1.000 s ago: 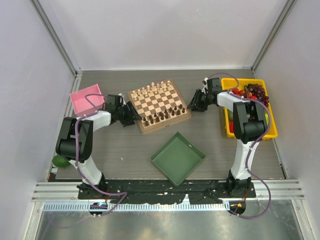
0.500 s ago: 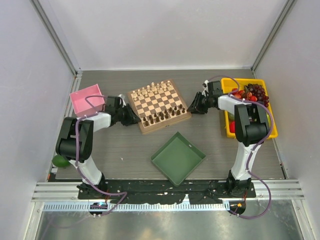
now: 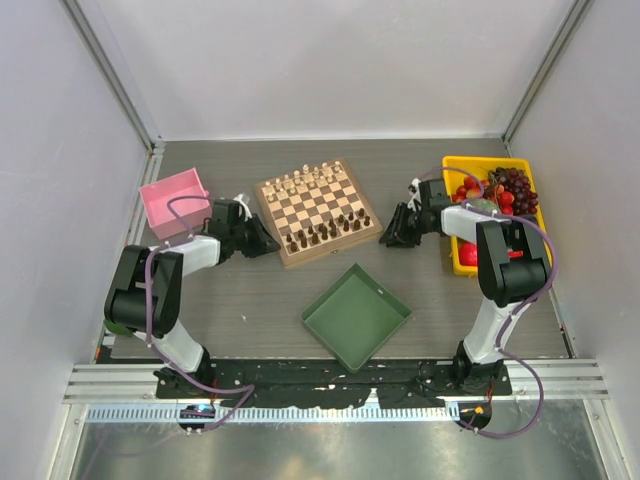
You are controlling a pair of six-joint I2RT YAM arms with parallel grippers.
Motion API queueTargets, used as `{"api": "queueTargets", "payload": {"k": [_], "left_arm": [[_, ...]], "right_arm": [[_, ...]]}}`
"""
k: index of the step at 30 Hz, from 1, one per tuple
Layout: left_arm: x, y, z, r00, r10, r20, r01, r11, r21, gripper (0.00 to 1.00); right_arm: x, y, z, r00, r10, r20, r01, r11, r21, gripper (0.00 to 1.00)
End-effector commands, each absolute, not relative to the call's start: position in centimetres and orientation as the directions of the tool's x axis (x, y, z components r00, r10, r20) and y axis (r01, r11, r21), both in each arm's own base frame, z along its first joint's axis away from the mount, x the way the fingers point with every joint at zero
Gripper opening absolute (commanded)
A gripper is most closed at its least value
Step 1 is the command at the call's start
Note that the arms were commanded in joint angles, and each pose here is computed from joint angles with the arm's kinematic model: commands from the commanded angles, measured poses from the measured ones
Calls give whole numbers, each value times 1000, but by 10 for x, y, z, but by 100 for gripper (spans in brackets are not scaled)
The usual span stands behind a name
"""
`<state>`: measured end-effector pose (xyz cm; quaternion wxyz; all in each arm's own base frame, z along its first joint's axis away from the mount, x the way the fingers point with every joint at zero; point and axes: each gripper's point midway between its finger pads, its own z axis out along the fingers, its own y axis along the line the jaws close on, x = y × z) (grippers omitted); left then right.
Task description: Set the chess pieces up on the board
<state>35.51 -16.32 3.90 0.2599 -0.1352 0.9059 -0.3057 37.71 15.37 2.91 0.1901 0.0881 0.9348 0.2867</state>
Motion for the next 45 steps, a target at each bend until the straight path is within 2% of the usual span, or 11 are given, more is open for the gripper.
{"api": "queueTargets", "payload": {"k": [1,6,10,16,24,30,36,41,45], "left_arm": [[330,-166,34,-860,-352,-369,-61,789,-612,21],[324,-164,33,-861,-344,-373,-55,793,-606,21],[319,-162,32,-860,-346,-375,-59,797,-601,22],[325,-160,38,-846,-360,-393,-65,801,-595,44],[344,-166,55,-815,-405,-415,-59,770,-636,50],[352,-172,55,-814,-419,-402,-59,749,-660,50],[352,-181,45,-820,-442,-363,-63,701,-710,48],[348,-183,35,-827,-446,-341,-74,689,-721,39],[342,-184,29,-831,-448,-329,-81,683,-726,32]], "right_arm": [[352,150,32,-922,241,-302,40,837,546,34],[339,145,33,-917,246,-315,43,844,535,33],[349,140,45,-897,254,-361,35,856,516,34],[391,132,72,-852,296,-433,41,860,509,39],[441,145,72,-851,332,-406,42,815,578,44],[450,159,55,-878,322,-354,29,774,633,44],[437,162,41,-893,312,-324,33,764,645,44],[422,164,28,-909,298,-291,39,756,653,42],[411,165,25,-914,290,-285,37,758,652,36]]}}
